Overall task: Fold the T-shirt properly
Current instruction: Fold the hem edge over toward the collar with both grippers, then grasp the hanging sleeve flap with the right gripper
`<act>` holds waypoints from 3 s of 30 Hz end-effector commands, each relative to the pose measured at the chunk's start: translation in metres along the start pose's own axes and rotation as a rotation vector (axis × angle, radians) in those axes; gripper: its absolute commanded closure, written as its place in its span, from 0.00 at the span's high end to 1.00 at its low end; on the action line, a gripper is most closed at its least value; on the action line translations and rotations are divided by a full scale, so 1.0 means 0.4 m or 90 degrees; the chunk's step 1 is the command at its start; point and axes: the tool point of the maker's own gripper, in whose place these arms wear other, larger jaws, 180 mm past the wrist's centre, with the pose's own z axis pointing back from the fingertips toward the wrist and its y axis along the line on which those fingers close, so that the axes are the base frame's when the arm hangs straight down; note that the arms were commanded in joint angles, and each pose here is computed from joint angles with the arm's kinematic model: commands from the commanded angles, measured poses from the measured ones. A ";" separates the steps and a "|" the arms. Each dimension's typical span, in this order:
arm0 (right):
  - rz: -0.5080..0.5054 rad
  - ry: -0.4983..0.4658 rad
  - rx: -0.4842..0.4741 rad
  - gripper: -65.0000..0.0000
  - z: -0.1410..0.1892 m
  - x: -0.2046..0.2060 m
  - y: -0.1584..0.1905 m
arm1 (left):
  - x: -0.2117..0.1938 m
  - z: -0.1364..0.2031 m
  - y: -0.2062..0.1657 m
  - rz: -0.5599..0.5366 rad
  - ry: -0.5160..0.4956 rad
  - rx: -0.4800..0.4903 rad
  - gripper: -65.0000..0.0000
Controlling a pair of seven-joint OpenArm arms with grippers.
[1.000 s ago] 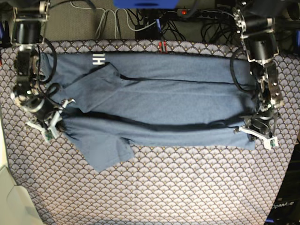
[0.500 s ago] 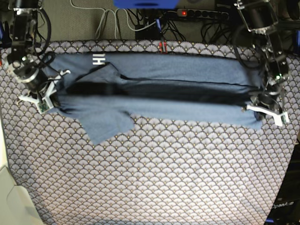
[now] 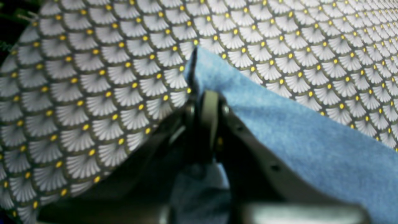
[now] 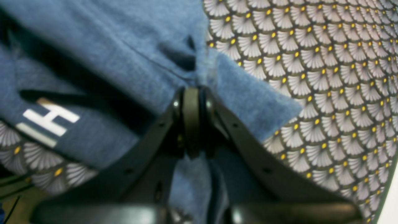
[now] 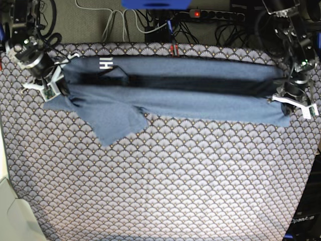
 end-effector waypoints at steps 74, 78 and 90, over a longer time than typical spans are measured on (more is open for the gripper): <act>0.054 0.033 0.105 0.53 -0.292 0.240 0.012 | -0.105 -0.031 0.032 0.006 0.067 0.012 0.51; 0.037 0.051 0.113 0.53 -0.321 0.230 -0.001 | -0.086 -0.040 0.026 0.009 0.058 0.009 0.51; 0.006 0.078 0.128 0.53 -0.360 0.208 -0.003 | -0.082 -0.043 0.022 0.012 0.056 0.009 0.51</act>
